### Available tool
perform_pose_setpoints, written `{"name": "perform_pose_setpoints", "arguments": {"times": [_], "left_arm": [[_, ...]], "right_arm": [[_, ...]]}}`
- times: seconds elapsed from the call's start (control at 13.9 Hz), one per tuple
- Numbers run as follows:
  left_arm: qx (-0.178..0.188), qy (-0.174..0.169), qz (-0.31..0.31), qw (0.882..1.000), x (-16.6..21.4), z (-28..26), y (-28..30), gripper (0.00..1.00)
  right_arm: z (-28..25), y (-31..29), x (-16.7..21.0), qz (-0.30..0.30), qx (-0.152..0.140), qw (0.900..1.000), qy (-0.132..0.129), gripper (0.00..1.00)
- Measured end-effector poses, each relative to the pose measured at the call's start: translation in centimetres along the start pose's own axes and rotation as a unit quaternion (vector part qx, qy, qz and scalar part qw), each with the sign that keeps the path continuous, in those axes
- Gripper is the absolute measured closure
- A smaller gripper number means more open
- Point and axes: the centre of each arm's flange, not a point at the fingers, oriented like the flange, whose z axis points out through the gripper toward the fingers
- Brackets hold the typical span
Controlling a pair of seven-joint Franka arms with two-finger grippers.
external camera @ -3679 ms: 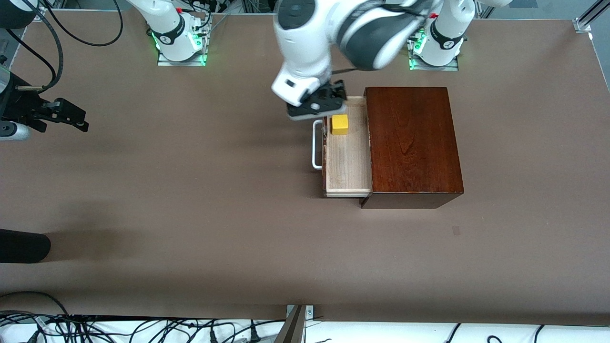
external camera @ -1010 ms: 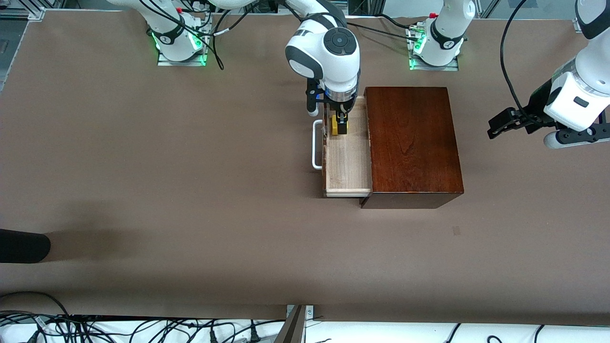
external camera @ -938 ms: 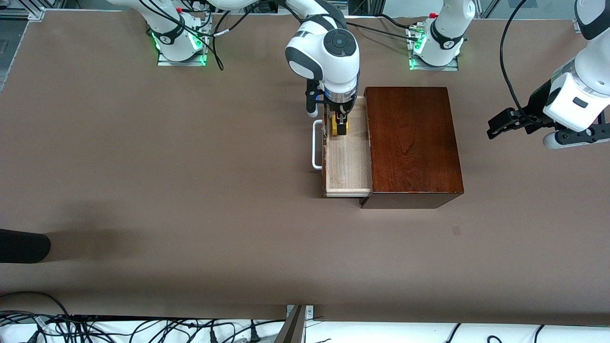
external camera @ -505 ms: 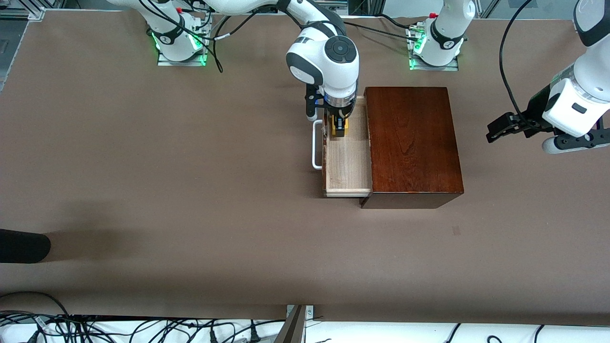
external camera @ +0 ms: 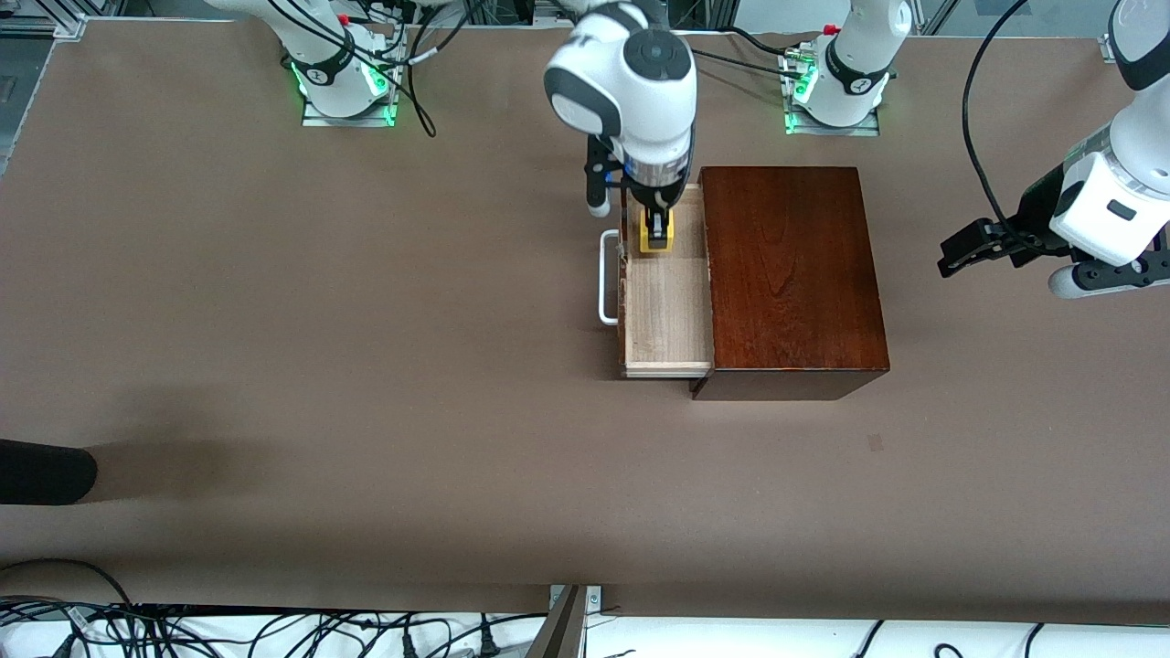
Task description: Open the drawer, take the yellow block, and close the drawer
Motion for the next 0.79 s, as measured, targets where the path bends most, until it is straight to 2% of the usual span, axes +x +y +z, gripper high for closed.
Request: {"name": "perform_pose_setpoints", "arguments": {"times": [0.22,0.36,0.5,0.58,0.79], "left_arm": [[-0.005,0.002,-0.02,1.0,1.6,0.2,-2.3,0.0],[-0.008,0.004,-0.029,1.0,2.2,0.0,-3.3,0.0],[-0.009,0.006,-0.027,1.0,2.2,-0.3,-3.1,0.0],[-0.009,0.006,-0.025,1.0,2.1,-0.3,-2.9,0.0],[-0.009,0.006,-0.022,1.0,2.1,-0.4,-2.6,0.0]], "right_arm": [[-6.5,-1.4,2.0,-0.078,0.0,0.997,0.017,0.44],[-9.1,-3.0,5.0,-0.151,-0.017,0.988,0.035,0.44],[-10.5,-5.5,9.0,-0.224,-0.041,0.972,0.053,0.44],[-11.3,-7.1,11.6,-0.257,-0.05,0.964,0.053,0.44],[-13.7,-11.8,21.3,-0.337,-0.075,0.938,0.021,0.44]]}}
